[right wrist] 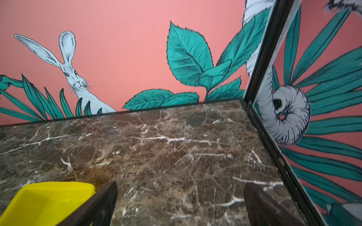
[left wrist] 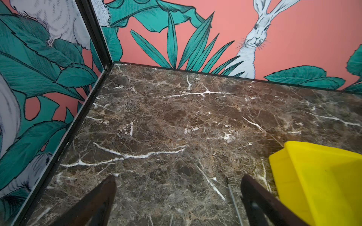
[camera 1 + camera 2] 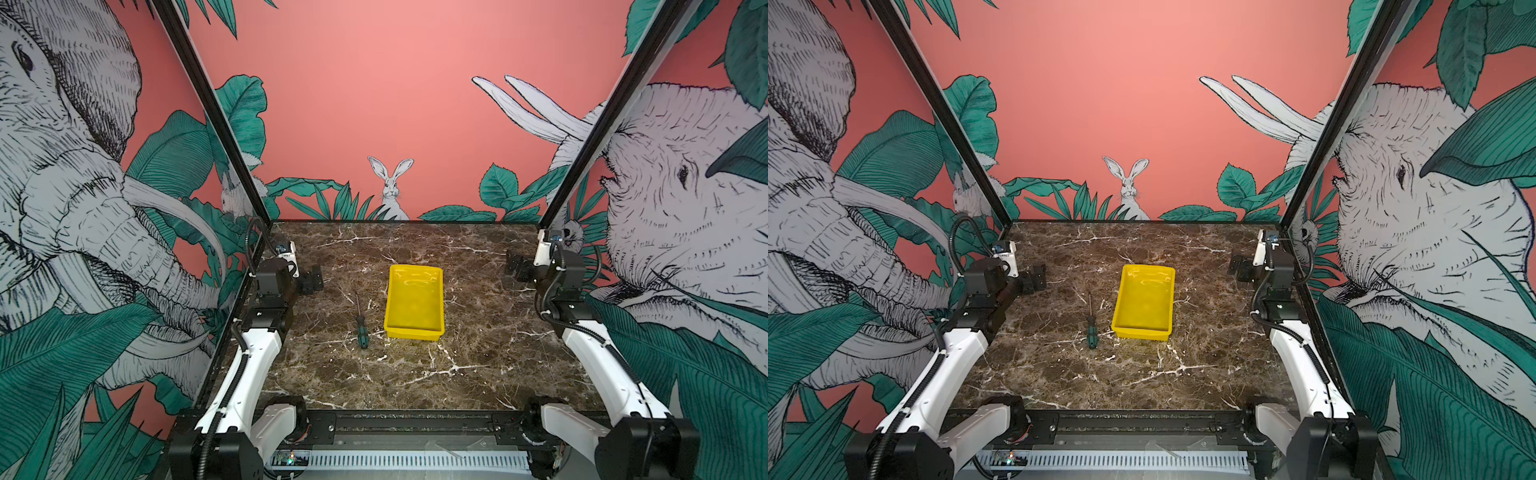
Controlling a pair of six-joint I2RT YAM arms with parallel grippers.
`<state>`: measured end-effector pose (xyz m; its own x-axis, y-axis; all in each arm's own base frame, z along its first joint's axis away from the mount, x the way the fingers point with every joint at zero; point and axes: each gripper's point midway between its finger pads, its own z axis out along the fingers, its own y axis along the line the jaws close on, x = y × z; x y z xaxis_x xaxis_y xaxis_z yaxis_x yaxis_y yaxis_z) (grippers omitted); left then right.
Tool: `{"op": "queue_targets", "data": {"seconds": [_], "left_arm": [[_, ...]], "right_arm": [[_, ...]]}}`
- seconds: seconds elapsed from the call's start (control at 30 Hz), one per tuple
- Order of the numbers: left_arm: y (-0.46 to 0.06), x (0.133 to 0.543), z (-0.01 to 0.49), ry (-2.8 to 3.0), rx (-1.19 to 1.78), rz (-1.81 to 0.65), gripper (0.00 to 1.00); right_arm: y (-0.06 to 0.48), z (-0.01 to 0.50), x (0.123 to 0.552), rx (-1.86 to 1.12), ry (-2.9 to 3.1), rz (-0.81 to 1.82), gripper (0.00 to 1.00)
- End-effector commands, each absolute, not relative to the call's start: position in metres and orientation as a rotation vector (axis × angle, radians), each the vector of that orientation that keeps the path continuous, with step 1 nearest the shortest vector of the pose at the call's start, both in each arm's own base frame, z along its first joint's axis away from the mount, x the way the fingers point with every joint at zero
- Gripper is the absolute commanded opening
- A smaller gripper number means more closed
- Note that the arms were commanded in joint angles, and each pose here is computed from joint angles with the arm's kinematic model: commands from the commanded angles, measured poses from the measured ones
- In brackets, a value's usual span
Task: Put the screwdriver in the bin
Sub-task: Pick up the screwdriver from the center of the table.
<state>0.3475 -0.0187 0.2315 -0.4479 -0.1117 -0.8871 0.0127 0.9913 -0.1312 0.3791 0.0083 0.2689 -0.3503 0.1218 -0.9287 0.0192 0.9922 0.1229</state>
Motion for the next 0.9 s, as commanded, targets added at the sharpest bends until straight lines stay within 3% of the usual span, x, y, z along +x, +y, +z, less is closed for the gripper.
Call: {"op": "queue_targets", "data": {"seconds": [0.0,0.33,0.87], "left_arm": [[-0.032,0.336,0.241,2.051,-0.070,-0.246,1.00],[-0.046,0.326,0.215,2.161,-0.067,-0.319,1.00],[-0.082,0.280,0.155,2.516,-0.145,-0.287,1.00]], "right_arm": [[0.013,0.237,0.356,0.161,2.150,0.097,0.99],[0.036,0.241,0.347,0.015,2.122,-0.121,0.99],[0.126,0.197,0.332,-0.341,2.320,-0.070,0.99]]}}
